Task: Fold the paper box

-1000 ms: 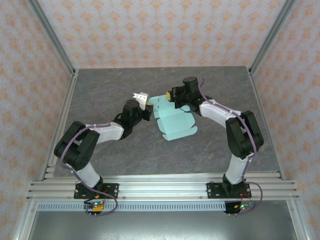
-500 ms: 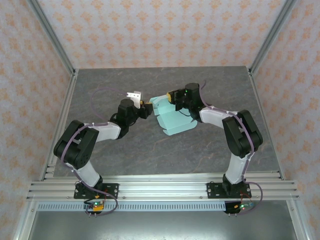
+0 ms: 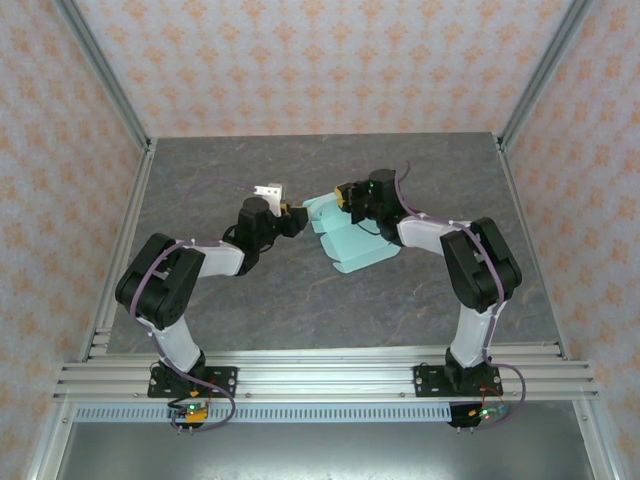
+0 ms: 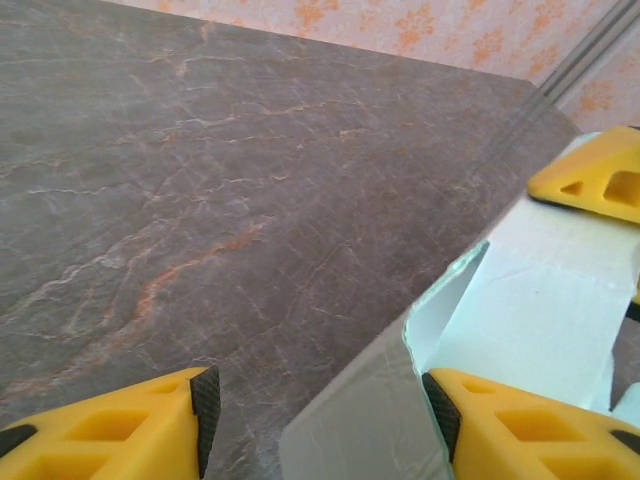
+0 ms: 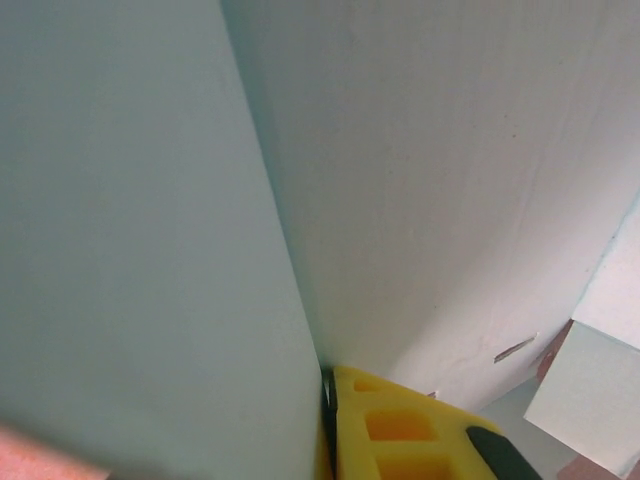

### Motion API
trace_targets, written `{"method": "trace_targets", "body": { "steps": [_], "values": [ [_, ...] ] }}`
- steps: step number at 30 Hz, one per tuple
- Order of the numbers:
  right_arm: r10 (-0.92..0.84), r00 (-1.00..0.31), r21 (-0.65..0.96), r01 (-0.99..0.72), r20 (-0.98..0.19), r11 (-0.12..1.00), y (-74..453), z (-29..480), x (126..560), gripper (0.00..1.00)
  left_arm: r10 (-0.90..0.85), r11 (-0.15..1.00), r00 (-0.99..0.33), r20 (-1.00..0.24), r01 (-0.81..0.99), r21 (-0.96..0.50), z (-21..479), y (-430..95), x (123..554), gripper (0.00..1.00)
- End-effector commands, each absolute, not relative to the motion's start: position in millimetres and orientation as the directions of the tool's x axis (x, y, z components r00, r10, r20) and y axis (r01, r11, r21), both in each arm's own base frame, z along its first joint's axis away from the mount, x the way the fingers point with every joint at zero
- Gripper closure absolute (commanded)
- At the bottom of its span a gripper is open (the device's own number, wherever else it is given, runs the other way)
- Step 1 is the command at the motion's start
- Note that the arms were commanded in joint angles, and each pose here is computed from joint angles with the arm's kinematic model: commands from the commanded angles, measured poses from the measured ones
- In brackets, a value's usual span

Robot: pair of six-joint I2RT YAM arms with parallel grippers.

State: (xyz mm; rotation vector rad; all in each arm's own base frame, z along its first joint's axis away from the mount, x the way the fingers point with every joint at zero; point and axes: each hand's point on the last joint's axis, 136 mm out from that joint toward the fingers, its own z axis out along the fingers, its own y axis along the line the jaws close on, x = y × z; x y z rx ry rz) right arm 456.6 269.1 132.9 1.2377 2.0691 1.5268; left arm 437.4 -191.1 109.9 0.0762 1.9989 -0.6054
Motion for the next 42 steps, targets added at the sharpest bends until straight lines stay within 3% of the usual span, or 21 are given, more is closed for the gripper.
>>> {"method": "trace_targets", "body": {
  "steps": [1, 19, 39, 42],
  "values": [
    [0.788, -0.587, 0.885, 0.448, 0.187, 0.124, 264, 119, 462, 0.83, -0.200, 0.887, -0.453, -0.869, 0.293, -0.357, 126, -178, 443, 0.42],
    [0.781, -0.590, 0.896, 0.434, 0.204, 0.094, 276, 114, 462, 0.81, -0.270, 0.777, -0.516, -0.813, 0.382, -0.500, 121, -226, 449, 0.36],
    [0.767, -0.597, 0.917, 0.398, 0.236, 0.028, 284, 123, 464, 0.81, -0.029, 0.849, -0.628, -0.777, 0.396, -0.351, 83, -232, 435, 0.45],
    [0.766, -0.595, 0.914, 0.405, 0.243, 0.024, 284, 121, 463, 0.81, 0.016, 0.845, -0.629, -0.777, 0.424, -0.326, 85, -234, 434, 0.51]
  ]
}}
